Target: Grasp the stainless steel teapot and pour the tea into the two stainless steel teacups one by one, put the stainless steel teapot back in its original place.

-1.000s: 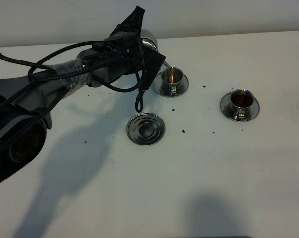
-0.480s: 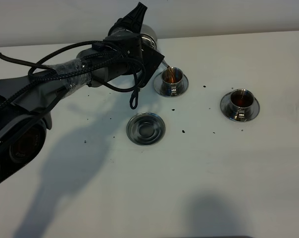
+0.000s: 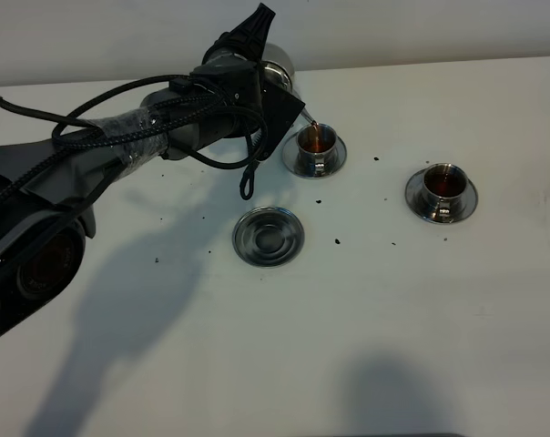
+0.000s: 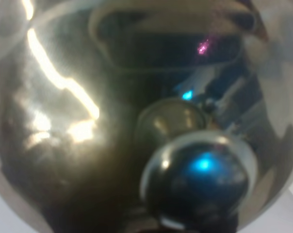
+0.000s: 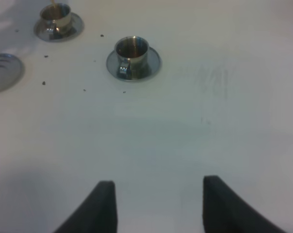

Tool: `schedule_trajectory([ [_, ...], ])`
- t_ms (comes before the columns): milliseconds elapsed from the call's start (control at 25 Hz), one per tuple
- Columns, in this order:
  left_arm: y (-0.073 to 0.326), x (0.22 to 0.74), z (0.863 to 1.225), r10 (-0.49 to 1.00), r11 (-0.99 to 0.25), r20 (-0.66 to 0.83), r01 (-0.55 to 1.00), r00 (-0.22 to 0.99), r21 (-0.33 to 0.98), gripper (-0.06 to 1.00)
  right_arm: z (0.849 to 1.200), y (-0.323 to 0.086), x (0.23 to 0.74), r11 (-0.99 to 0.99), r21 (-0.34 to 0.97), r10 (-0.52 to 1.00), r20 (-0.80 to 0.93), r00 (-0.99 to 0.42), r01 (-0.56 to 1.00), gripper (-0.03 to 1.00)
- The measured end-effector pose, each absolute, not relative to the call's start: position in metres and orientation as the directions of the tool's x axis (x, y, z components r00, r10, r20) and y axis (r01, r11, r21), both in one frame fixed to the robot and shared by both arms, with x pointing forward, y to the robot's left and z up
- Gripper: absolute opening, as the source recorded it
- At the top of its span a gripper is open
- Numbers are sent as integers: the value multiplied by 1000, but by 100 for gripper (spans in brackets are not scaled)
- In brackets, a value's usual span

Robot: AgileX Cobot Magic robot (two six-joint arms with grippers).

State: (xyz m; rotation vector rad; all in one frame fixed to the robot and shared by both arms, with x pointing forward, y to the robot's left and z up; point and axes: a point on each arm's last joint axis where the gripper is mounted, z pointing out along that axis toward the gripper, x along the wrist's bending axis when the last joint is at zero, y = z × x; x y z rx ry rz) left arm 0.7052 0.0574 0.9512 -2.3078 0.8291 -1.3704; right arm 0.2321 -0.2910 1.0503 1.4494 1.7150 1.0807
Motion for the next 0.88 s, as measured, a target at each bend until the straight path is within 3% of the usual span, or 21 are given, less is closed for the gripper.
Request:
schedule_trajectory([
  [880, 60, 708, 954, -679, -734, 658, -318, 326, -600, 22, 1050, -291, 232, 54, 888, 981, 37, -189, 457, 40],
])
